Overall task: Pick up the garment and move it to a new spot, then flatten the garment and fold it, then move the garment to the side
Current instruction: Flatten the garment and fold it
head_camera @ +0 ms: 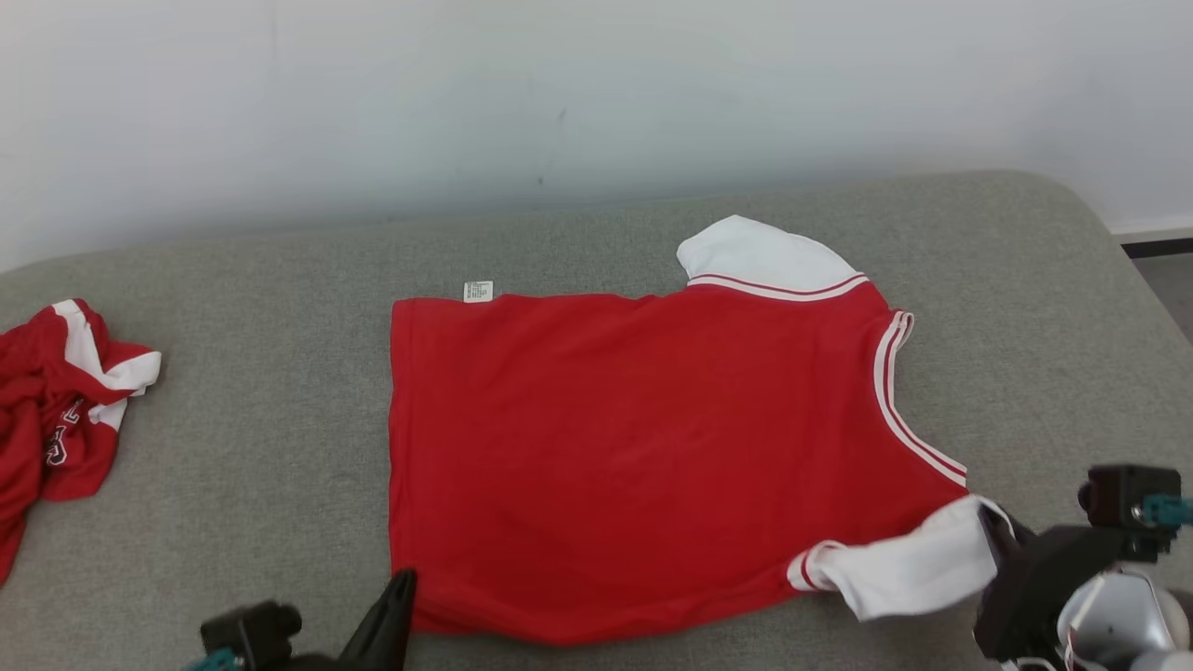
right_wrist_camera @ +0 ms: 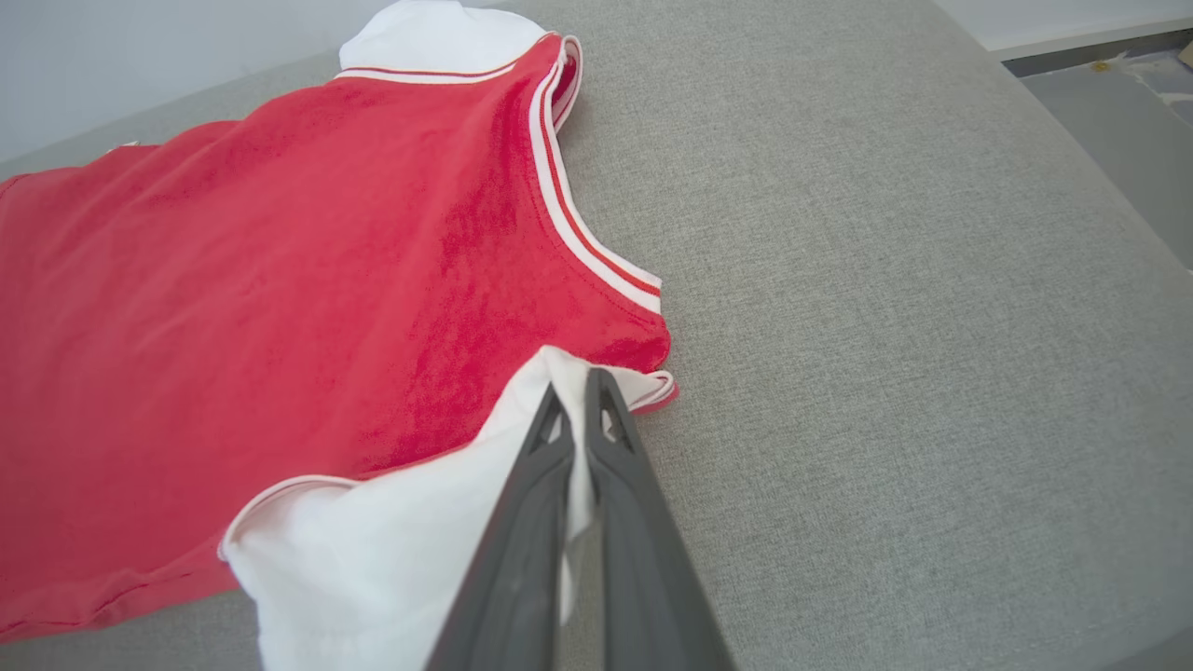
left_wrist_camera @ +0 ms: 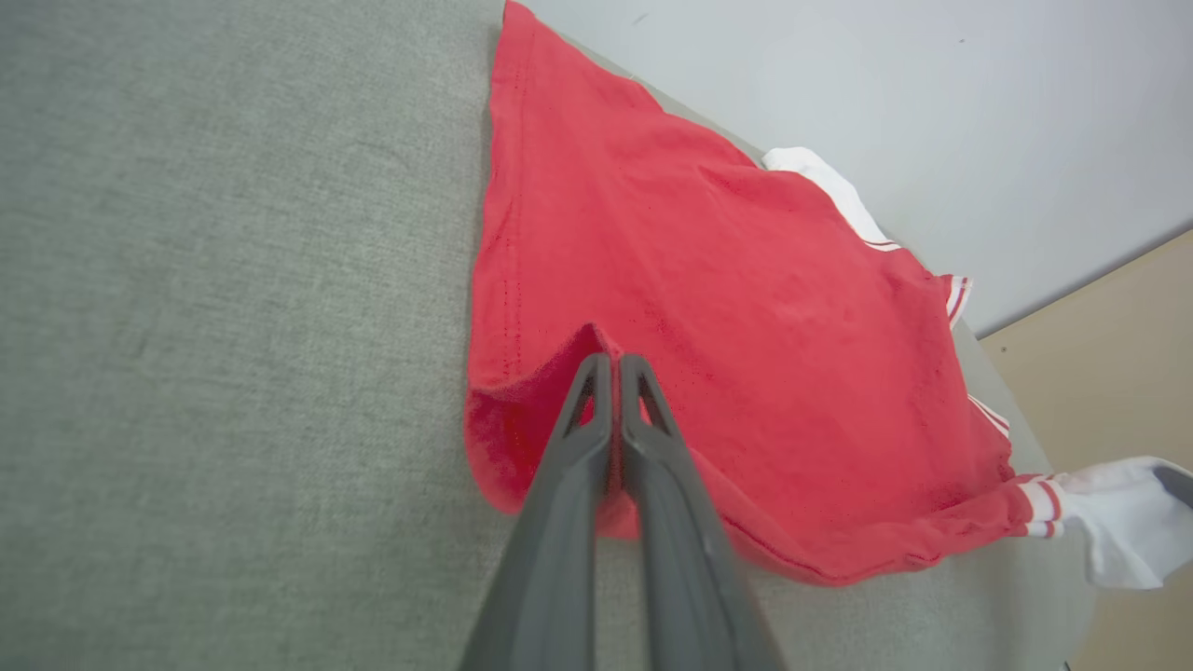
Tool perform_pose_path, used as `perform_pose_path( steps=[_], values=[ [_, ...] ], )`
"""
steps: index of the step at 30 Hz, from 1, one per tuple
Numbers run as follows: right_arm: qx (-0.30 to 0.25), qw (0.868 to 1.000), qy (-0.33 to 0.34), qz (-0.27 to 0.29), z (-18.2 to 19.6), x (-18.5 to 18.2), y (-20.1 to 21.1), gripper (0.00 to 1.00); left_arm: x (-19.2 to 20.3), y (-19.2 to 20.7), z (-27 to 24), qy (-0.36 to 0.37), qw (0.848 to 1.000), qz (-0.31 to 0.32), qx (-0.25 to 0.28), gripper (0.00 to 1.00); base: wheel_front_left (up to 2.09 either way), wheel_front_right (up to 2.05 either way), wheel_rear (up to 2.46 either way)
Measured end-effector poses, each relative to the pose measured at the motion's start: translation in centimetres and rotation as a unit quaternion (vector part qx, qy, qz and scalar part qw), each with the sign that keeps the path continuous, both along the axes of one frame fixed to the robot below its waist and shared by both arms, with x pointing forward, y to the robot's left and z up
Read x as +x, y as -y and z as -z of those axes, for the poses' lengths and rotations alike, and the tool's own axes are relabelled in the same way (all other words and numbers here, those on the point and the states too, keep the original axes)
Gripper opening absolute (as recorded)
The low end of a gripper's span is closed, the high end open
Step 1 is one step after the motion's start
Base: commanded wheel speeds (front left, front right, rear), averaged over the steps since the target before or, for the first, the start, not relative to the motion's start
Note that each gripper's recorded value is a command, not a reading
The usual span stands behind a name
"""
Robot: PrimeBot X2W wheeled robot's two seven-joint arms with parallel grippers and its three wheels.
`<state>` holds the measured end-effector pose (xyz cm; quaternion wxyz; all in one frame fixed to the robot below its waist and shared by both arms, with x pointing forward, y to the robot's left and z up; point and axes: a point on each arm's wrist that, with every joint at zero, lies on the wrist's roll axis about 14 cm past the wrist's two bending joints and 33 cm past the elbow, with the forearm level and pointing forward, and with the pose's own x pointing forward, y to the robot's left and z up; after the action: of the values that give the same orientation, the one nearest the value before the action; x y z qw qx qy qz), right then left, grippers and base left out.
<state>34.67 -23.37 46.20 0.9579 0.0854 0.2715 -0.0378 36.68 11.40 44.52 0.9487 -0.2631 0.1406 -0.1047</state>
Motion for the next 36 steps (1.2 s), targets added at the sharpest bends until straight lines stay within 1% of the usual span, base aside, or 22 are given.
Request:
perform_pose_path(
  steps=[7, 12, 16, 31, 32, 33, 34, 35, 36],
  values=[
    [-0.003, 1.000, 0.026, -0.013, -1.5, 4.4, -0.7, 0.00, 3.2, 1.0, -1.0, 0.002, 1.000, 0.006, 0.004, 0.00, 0.00, 0.00, 0.00],
    [-0.007, 1.000, 0.022, -0.020, -1.2, 6.6, -0.7, 0.00, 5.4, 0.4, -1.2, 0.003, 1.000, -0.020, 0.010, 0.00, 0.00, 0.00, 0.00],
    [-0.013, 0.999, 0.028, -0.022, -1.3, 8.3, -0.4, 0.00, 6.9, -0.4, -1.1, 0.005, 0.999, -0.040, 0.033, 0.00, 0.00, 0.00, 0.00],
    [-0.012, 0.998, 0.055, -0.027, -1.3, 12.6, -0.8, 0.00, 9.1, -0.4, 0.6, -0.005, 0.998, -0.048, 0.040, 0.00, 0.00, 0.00, 0.00],
    [-0.010, 0.998, 0.058, -0.027, -1.3, 12.8, -0.9, 0.24, 9.1, -0.4, 0.7, -0.006, 0.998, -0.049, 0.041, 0.00, 0.00, 0.00, 0.00],
    [-0.008, 0.998, 0.059, -0.027, -1.2, 13.0, -1.0, 0.67, 9.2, -0.5, 0.8, -0.007, 0.998, -0.049, 0.041, 0.00, 0.00, 0.00, 0.00],
    [-0.006, 0.998, 0.060, -0.026, -1.1, 13.2, -1.1, 1.00, 9.4, -0.5, 0.6, -0.002, 0.998, -0.052, 0.041, 0.40, 0.00, 0.00, 0.00],
    [-0.002, 0.998, 0.064, -0.024, -1.1, 13.3, -1.1, 1.00, 9.5, -0.5, 0.4, 0.005, 0.998, -0.051, 0.042, 1.00, 0.00, 0.00, 0.00],
    [-0.002, 0.998, 0.066, -0.024, -1.1, 13.5, -1.2, 1.00, 9.6, -0.5, 0.3, 0.009, 0.998, -0.051, 0.043, 1.00, 0.00, 0.00, 0.00]
  ],
)
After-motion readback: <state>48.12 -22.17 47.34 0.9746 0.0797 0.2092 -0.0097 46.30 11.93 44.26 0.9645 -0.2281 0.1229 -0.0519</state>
